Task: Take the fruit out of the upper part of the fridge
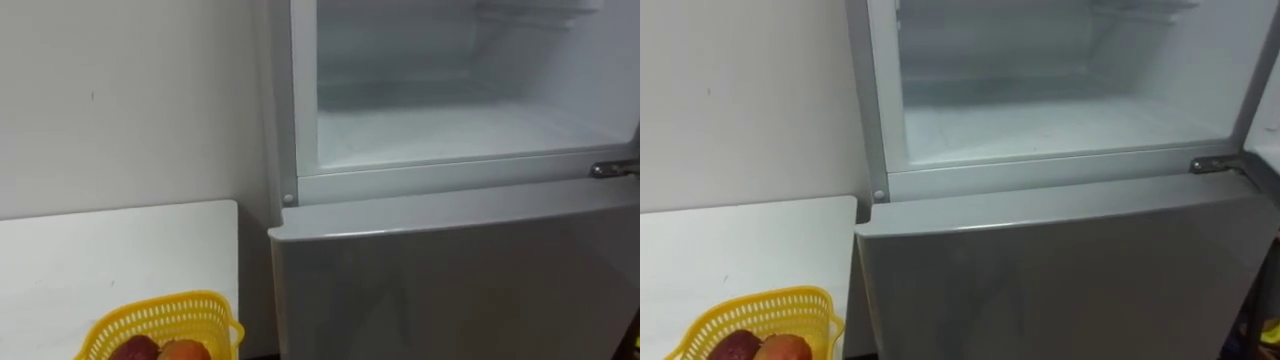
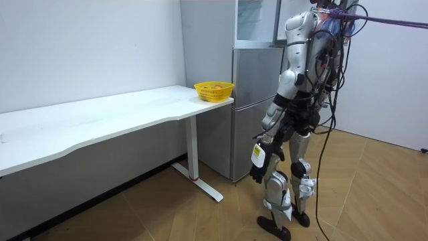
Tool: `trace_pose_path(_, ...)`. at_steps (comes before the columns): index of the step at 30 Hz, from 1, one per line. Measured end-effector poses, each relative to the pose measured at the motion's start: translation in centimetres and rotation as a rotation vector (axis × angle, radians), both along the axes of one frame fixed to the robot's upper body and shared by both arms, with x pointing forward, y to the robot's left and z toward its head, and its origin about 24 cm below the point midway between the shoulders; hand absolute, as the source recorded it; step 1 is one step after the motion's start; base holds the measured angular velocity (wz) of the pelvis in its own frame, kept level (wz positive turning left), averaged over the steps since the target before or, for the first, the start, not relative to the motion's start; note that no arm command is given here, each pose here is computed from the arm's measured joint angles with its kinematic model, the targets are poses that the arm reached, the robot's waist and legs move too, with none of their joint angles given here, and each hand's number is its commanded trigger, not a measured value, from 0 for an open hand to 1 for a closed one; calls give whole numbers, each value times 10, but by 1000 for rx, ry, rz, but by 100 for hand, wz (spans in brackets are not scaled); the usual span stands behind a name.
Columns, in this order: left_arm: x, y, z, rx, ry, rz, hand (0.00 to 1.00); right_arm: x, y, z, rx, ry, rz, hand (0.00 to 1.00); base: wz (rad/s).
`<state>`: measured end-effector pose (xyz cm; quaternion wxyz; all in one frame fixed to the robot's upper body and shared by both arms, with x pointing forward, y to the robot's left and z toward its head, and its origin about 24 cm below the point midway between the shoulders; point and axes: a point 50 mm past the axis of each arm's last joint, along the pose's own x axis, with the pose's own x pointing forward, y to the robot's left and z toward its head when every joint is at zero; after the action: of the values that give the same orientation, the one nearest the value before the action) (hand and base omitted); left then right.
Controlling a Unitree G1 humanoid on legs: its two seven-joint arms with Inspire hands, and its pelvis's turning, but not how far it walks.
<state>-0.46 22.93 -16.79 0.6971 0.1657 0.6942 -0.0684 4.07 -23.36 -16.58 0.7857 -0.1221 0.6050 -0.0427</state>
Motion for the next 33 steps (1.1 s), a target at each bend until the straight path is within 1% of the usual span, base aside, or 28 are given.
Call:
trace_pose_path(2, 1, 0, 0, -4, 1, 0, 0, -4, -1, -1, 8, 17, -27, 0, 0)
trace_pose_path(5, 3, -1, -1, -5, 8, 14, 0, -7, 1, -3, 43, 23, -141, 0, 6)
trace_pose_path(8, 3, -3, -1, -8, 10, 23, 0, -15, 2, -5, 85, 41, -319, 0, 17)
trace_pose_path(10, 0, -3, -1, -8, 16, 45, 0, -24, 4, -7, 124, 54, -507, 0, 16)
trace_pose_path(11, -2, -3, -1, -9, 18, 52, 0, -24, 4, -7, 136, 48, -558, 0, 9)
trace_pose_path(13, -2, 0, -1, -5, 11, 88, 0, -33, 0, -7, 189, 20, -835, 0, 13)
trace_pose_path(14, -2, 1, 0, -3, 7, 103, 0, -35, -1, -6, 201, 7, -917, 0, 13)
trace_pose_path(16, -6, 8, 1, 12, 3, 163, 0, -41, -8, -5, 252, -65, -1259, 0, 2)
trace_pose_path(17, -6, 9, 2, 17, -3, 175, 0, -41, -10, -4, 268, -93, -1339, 0, 0)
trace_pose_path(19, -8, 15, 4, 34, -25, 223, 0, -36, -20, -1, 326, -217, -1585, 0, -5)
trace_pose_path(20, -8, 17, 5, 39, -31, 231, 0, -34, -23, 0, 337, -250, -1637, 0, -6)
trace_pose_path(22, -8, 21, 6, 56, -42, 261, 0, -22, -33, 3, 402, -383, -1830, 0, -2)
trace_pose_path(23, -8, 21, 6, 60, -43, 265, 0, -19, -36, 5, 421, -420, -1878, 0, -6)
trace_pose_path(24, -7, 23, 6, 66, -52, 276, 0, -14, -41, 7, 452, -486, -1946, 0, -11)
trace_pose_path(25, -6, 24, 7, 73, -63, 280, 0, -7, -47, 11, 479, -547, -1975, 0, -13)
trace_pose_path(29, -1, 28, 8, 91, -93, 288, 0, 18, -66, 23, 531, -712, -1989, 0, -8)
trace_pose_path(31, 3, 31, 10, 103, -124, 292, 0, 32, -79, 34, 544, -805, -1964, 0, 0)
trace_pose_path(33, 3, 34, 11, 121, -138, 302, 0, 44, -88, 45, 567, -872, -1936, 0, -9)
